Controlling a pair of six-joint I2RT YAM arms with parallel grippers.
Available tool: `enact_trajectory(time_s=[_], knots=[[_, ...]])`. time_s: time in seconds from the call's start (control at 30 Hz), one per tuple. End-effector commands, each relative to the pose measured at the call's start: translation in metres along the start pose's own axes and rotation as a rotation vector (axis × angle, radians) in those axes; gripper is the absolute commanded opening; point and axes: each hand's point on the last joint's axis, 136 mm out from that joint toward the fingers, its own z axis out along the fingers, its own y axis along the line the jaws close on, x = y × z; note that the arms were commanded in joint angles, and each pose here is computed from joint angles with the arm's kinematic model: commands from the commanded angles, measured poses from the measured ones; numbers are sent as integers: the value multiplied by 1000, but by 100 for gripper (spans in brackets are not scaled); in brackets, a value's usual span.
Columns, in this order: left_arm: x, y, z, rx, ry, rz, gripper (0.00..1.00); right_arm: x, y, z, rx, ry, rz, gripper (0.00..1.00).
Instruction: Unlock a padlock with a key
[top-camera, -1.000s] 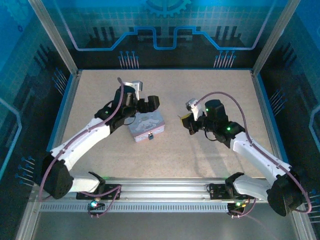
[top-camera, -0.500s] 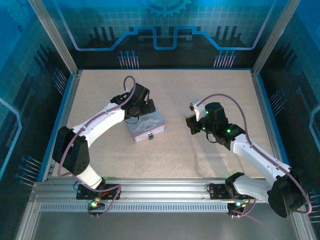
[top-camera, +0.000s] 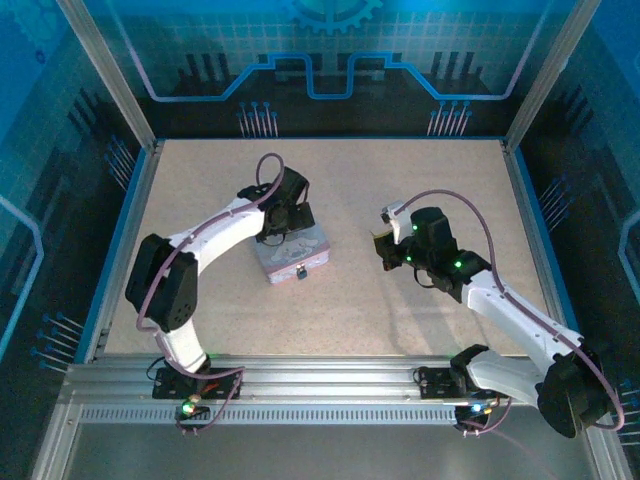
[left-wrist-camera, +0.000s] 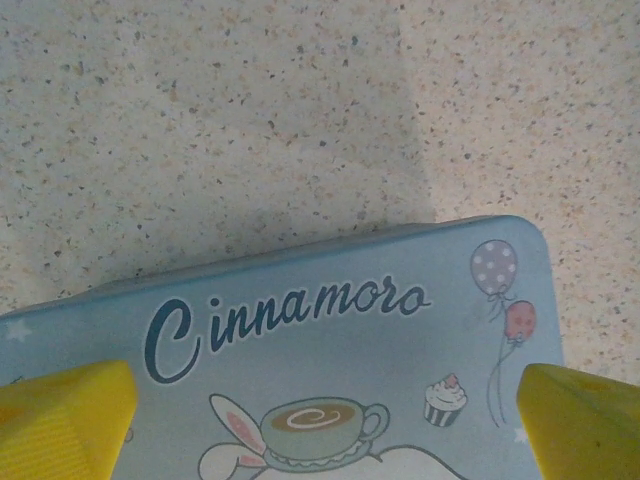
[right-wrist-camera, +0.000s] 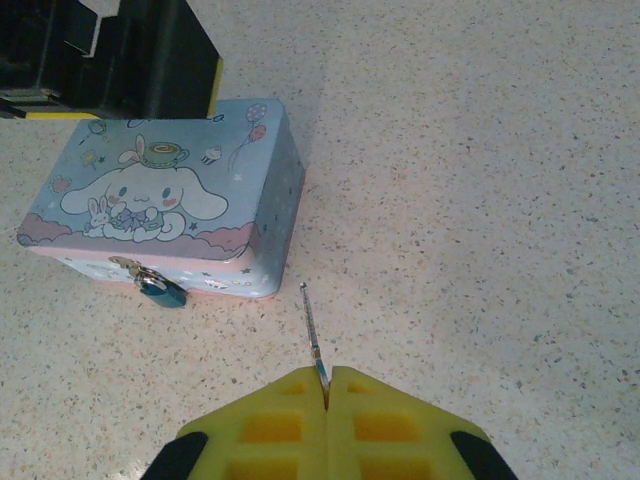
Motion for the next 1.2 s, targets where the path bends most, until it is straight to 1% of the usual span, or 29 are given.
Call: enact_trajectory(time_s=[0.0, 0.13, 0.23, 0.47, 0.63, 0.77, 0.87, 1.03, 1.17], knots=[[-5, -7, 4, 7, 6, 20, 99, 3, -1, -2, 10, 0, 0, 0], [-1, -4, 12, -17, 21, 31, 99, 4, -1, -1, 14, 4, -1, 0], [8, -1, 21, -33, 60, 47, 99, 4, -2, -1, 18, 4, -4, 0], [29, 6, 37, -40, 117, 103, 90, 3, -4, -3, 29, 5, -13, 0], [40, 7, 42, -48, 144, 178, 88, 5, -6, -3, 36, 9, -11, 0], [55, -8, 46, 24, 194, 286, 89, 6, -7, -3, 39, 13, -9, 0], [62, -17, 47, 53, 209, 357, 89, 9, -8, -5, 44, 19, -10, 0], [66, -30, 49, 103, 236, 421, 89, 10, -10, -10, 55, 15, -11, 0], [69, -47, 50, 158, 241, 505, 89, 12, -13, -16, 70, 10, -5, 0]])
